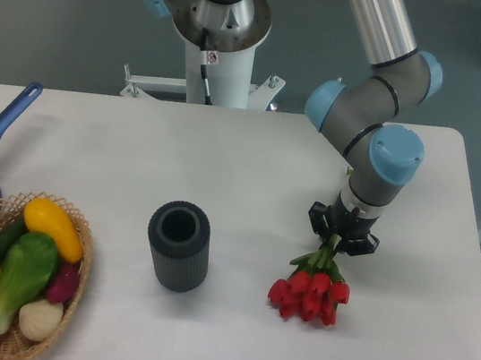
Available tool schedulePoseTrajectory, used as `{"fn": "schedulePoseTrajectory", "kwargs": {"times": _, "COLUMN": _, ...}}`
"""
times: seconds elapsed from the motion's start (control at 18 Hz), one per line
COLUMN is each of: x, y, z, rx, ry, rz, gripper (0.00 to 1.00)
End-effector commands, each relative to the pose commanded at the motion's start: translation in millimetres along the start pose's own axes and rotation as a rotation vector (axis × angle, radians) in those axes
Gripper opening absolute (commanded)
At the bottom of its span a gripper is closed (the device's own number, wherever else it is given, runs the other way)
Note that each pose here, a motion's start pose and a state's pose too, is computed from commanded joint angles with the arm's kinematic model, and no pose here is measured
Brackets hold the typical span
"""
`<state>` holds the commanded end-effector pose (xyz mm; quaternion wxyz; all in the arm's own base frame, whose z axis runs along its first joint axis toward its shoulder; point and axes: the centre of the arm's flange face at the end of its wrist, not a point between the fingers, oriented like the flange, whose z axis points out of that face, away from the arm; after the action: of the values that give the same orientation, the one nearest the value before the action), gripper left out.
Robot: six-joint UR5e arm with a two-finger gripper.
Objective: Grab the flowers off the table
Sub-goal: 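Descend further and close the gripper on the tulip stems, then lift the gripped tulip bouquet up off the table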
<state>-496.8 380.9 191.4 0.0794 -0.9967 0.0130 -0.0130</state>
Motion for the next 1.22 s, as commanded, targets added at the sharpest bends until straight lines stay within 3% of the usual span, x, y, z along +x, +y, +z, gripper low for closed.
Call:
{"fn": "schedulePoseTrajectory", "kwargs": {"times": 0.44, "x": -14, "y": -5, "z": -21, "rx": 0.018, "ry": -0.041, "rz": -0.004, "gripper": 0.04}}
{"fn": "schedulePoseTrajectory", "kwargs": {"times": 0.89, "x": -24, "y": -29, "z": -102, "rx": 0.094, "ry": -0.173, "rz": -0.009, "gripper": 0.04}}
{"fn": "schedulePoseTrajectory", "kwargs": {"times": 1.22, "x": -28, "y": -52, "z": -165, "rx": 0.242, "ry": -0.229, "rz": -0.041, "gripper": 0.04}}
